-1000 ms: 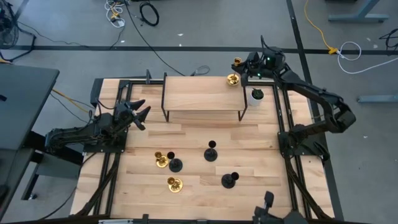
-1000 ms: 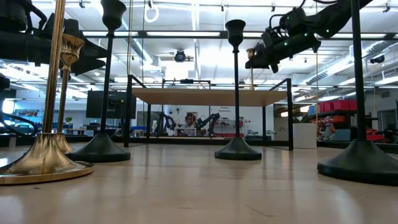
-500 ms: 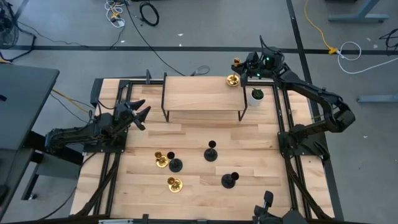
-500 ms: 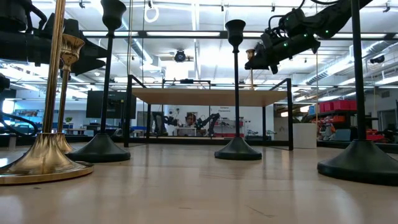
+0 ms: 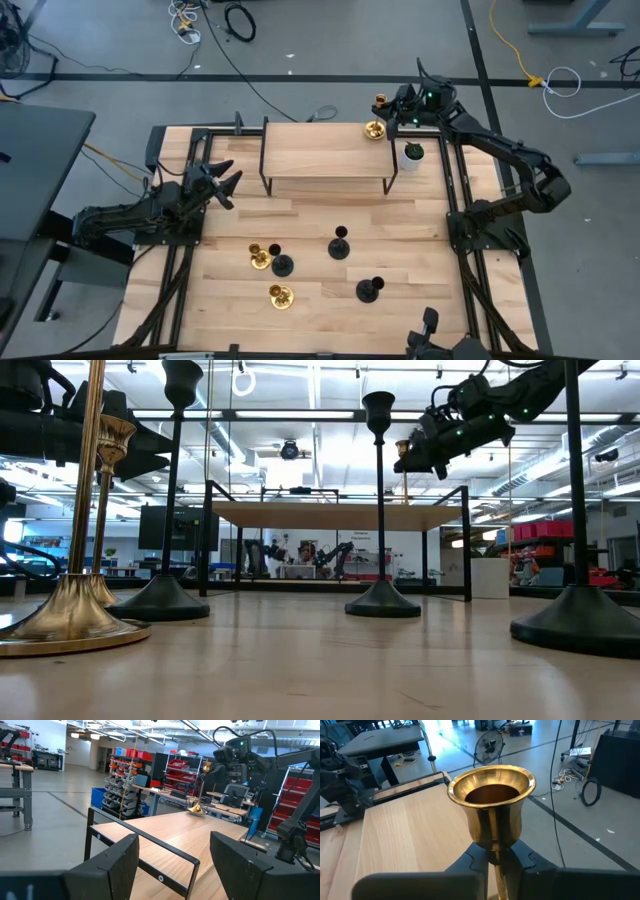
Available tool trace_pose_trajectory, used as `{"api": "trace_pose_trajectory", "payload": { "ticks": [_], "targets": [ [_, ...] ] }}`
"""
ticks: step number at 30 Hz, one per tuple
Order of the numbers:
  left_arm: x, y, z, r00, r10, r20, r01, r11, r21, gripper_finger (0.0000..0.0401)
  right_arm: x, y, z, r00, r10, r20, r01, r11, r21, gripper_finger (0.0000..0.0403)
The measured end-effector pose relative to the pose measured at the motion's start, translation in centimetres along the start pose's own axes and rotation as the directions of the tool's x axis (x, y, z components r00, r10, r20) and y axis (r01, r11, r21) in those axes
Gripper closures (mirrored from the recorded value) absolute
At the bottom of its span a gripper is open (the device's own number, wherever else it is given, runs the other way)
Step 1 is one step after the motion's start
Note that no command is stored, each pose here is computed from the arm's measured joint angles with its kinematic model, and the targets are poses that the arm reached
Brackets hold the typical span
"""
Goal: Pick & Place candle stick holders
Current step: Put the top right gold candle holder on the shelf, then put the bottom black candle holder on the shelf
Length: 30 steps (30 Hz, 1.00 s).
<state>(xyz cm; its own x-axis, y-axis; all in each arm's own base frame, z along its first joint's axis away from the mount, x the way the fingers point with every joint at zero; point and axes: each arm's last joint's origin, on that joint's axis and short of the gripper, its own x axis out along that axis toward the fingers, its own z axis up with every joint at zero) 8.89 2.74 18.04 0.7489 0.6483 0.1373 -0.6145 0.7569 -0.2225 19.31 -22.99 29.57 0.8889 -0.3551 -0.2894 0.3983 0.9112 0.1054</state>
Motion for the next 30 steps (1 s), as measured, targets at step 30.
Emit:
{"api": "trace_pose_trajectory", "payload": {
  "ticks": [30],
  "targets": [
    [0.00, 0.00, 0.00, 1.000, 0.000, 0.000, 0.000, 1.000, 0.000, 0.0156, 0.88, -0.43, -0.90, 0.999, 0.003, -0.041, -0.002, 1.000, 0.024, 0.0265]
  ]
}}
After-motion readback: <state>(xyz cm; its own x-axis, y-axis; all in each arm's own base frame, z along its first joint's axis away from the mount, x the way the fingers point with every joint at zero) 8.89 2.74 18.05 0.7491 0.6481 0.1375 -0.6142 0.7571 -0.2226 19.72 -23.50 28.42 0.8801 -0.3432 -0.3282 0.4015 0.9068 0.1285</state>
